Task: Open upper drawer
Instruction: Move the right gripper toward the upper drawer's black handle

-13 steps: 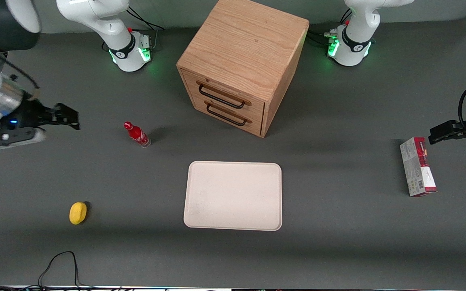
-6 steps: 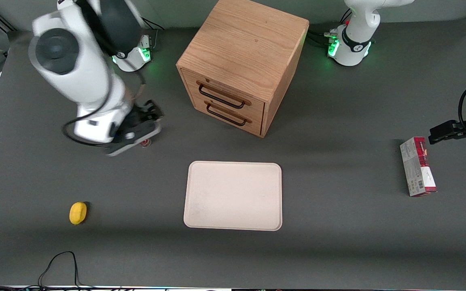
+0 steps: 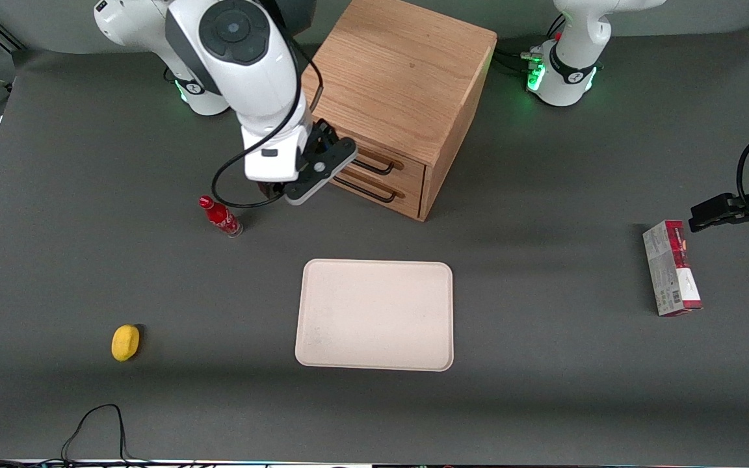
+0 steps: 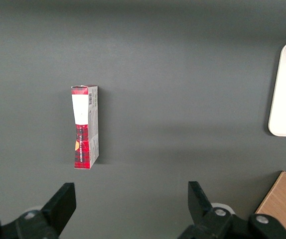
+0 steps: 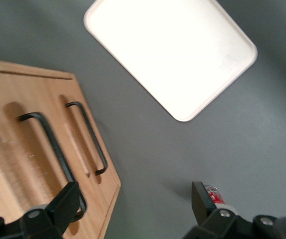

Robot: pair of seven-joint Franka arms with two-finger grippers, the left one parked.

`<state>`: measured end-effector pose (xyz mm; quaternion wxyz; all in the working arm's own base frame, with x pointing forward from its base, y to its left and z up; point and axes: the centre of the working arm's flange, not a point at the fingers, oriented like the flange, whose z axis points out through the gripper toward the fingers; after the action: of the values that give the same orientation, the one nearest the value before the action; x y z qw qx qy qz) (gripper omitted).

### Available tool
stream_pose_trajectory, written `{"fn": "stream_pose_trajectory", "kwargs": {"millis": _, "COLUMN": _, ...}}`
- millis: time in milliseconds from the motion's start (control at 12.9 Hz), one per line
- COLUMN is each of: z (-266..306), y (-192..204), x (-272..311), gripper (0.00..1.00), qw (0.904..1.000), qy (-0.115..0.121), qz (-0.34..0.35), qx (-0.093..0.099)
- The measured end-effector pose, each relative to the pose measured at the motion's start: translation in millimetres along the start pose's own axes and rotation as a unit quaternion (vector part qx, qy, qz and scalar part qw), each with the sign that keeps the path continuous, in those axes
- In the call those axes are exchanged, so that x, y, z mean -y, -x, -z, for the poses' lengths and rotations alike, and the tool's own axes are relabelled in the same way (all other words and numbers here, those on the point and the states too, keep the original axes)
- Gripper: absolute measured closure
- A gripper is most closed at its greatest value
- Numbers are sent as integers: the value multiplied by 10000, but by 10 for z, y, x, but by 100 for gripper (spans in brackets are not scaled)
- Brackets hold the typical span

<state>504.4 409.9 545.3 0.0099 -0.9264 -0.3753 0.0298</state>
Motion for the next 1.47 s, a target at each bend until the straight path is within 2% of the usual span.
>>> {"fn": "stream_pose_trajectory", "kwargs": {"millis": 310, "z": -88, "y": -45, "x": 269, "gripper": 0, "qw": 9959, "qy": -84, "qz": 901, "qx": 64}}
{"fn": "stream_pose_trajectory", "kwargs": {"millis": 619, "z": -126, "y": -57, "x": 450, "gripper": 0, "qw": 9916, "qy": -132, "qz": 1280, "qx": 98}}
{"fn": "stream_pose_trajectory", "kwargs": {"millis": 774, "z": -146, "y": -48, "x": 505, "gripper": 0, "qw": 9873, "qy": -382, "qz": 1540, "qx": 112}}
{"fn": "stream_pose_trajectory", "kwargs": {"millis": 1161, "z": -191, "y": -41, "x": 502, "gripper": 0, "qw": 9824, "qy": -713, "qz": 1722, "qx": 99}}
{"fn": "stream_pose_trajectory", "kwargs": {"millis": 1471, "z": -366, "y": -25, "x": 483, "gripper": 0, "qw": 9816, "qy": -763, "qz": 1730, "qx": 257}}
